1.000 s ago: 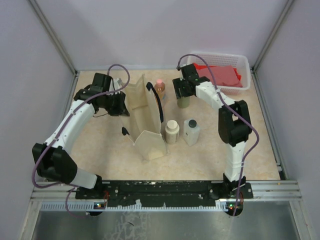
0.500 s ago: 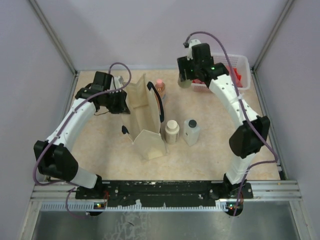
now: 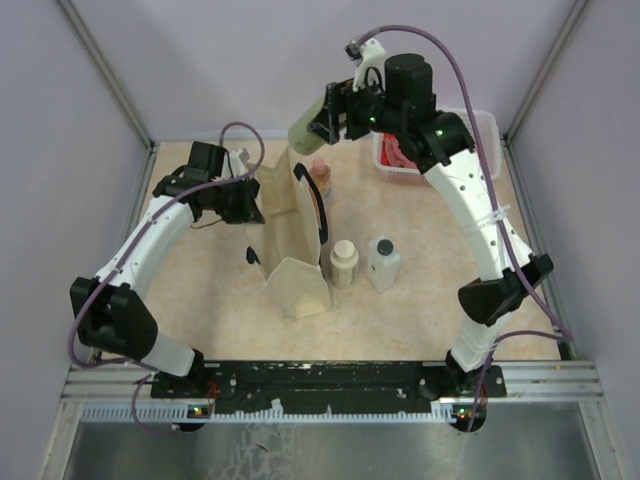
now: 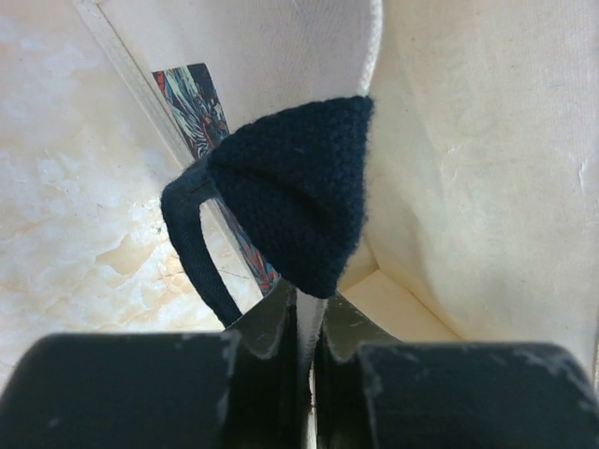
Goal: Place the personal care products into the canvas bag
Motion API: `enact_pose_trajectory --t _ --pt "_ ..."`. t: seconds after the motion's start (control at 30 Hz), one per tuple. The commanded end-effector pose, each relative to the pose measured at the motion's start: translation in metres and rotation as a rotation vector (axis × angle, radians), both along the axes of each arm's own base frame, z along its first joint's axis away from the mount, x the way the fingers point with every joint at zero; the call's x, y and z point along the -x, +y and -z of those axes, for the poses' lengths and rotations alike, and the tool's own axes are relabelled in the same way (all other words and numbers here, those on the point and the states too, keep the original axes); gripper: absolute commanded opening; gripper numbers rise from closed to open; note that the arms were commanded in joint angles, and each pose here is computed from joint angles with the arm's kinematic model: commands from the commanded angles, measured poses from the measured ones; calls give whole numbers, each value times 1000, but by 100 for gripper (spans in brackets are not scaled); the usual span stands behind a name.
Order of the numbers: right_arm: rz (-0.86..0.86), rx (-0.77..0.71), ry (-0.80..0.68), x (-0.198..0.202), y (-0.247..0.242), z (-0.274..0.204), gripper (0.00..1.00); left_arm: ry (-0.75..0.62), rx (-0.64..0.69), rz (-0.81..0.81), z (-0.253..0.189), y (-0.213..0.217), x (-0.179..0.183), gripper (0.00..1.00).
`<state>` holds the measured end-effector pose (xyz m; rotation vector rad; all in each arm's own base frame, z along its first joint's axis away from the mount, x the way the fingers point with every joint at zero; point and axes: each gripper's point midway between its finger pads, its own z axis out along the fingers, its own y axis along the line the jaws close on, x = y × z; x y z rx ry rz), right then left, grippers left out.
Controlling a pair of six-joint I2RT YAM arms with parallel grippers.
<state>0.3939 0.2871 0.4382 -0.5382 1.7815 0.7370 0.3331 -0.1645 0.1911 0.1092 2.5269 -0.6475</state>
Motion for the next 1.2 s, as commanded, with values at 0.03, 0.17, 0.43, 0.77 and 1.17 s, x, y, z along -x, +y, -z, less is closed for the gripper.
enact_pose_trajectory --t 0.03,0.17,0.43,0.77,1.17 --pt "-184 -117 -65 38 44 -32 0 -39 44 17 -6 -10 -8 10" --pt "-230 -83 -19 48 67 -4 0 -47 33 4 -8 -6 -6 10" --pt "-265 1 39 54 100 43 0 -36 -3 -46 -8 5 4 11" --pt "-227 104 92 35 127 106 0 -4 24 -94 -6 8 19 12" --pt "-121 174 110 -1 139 160 0 -8 60 -111 -11 7 29 9"
